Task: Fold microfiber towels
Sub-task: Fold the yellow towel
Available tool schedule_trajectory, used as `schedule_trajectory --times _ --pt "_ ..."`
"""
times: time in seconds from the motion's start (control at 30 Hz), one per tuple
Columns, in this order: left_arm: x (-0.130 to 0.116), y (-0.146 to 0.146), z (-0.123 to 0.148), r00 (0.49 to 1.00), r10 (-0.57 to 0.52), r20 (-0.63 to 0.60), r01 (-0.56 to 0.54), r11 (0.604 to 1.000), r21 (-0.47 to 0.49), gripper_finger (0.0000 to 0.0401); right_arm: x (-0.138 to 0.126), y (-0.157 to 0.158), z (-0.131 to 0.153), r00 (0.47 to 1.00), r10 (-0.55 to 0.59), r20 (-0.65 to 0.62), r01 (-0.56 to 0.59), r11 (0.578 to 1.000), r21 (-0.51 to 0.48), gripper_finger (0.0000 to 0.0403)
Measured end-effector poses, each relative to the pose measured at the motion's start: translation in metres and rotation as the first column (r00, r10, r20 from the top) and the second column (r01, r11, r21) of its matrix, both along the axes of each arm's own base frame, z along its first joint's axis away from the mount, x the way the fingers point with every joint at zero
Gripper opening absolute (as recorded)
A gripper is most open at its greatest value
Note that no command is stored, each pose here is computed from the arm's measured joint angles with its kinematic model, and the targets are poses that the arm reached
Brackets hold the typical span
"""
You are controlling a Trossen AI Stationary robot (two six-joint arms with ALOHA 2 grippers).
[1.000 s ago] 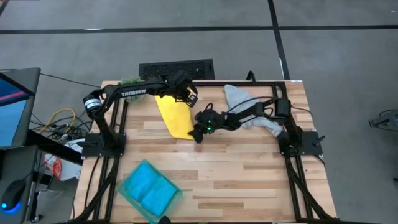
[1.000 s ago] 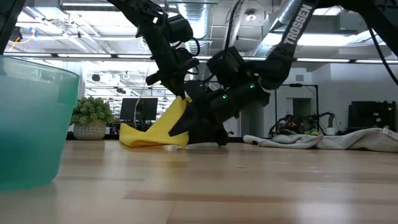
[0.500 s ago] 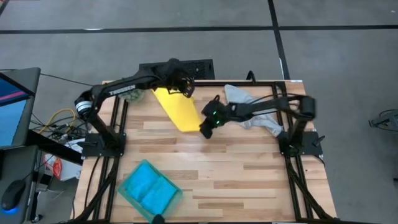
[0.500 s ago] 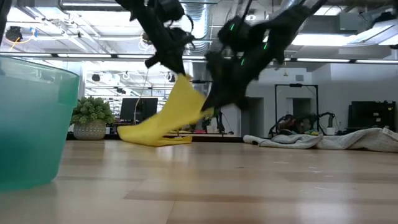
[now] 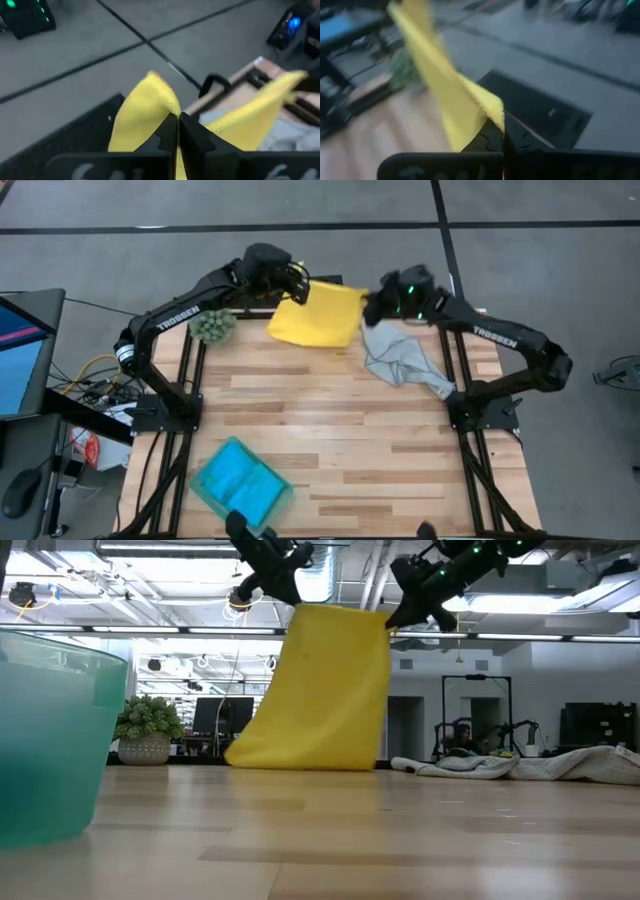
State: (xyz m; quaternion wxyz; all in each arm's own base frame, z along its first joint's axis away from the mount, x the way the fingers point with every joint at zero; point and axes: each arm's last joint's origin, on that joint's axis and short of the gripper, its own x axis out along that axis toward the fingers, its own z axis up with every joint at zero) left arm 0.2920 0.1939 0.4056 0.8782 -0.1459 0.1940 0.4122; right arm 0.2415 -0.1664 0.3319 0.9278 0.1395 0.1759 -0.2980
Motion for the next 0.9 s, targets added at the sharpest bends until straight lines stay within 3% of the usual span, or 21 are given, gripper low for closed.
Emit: schedule_trajectory --times 0.27,0.47,0.67,0.9 --pt "-0.020 0.034 0.023 0.998 0.047 0.046 -0.055 0.984 0.170 0.0000 0.011 -0.052 0.055 0.997 -0.064 0.033 0.069 0.978 -0.196 0.0001" --pt "-0.037 0.046 0.047 0.995 0.062 0.076 -0.079 0.966 0.248 0.0000 0.016 -0.067 0.094 0.995 -0.097 -0.024 0.083 0.941 -0.328 0.0001" --pt "-0.038 0.043 0.041 0.999 0.044 -0.005 -0.042 0.976 0.212 0.0000 0.016 -0.066 0.086 0.988 -0.083 -0.130 0.041 0.954 -0.297 0.0000" --pt "-0.025 0.023 -0.018 0.969 -0.040 -0.245 0.037 0.999 -0.017 0.0000 0.019 -0.042 0.025 0.949 0.008 -0.315 -0.044 0.994 -0.105 0.0000"
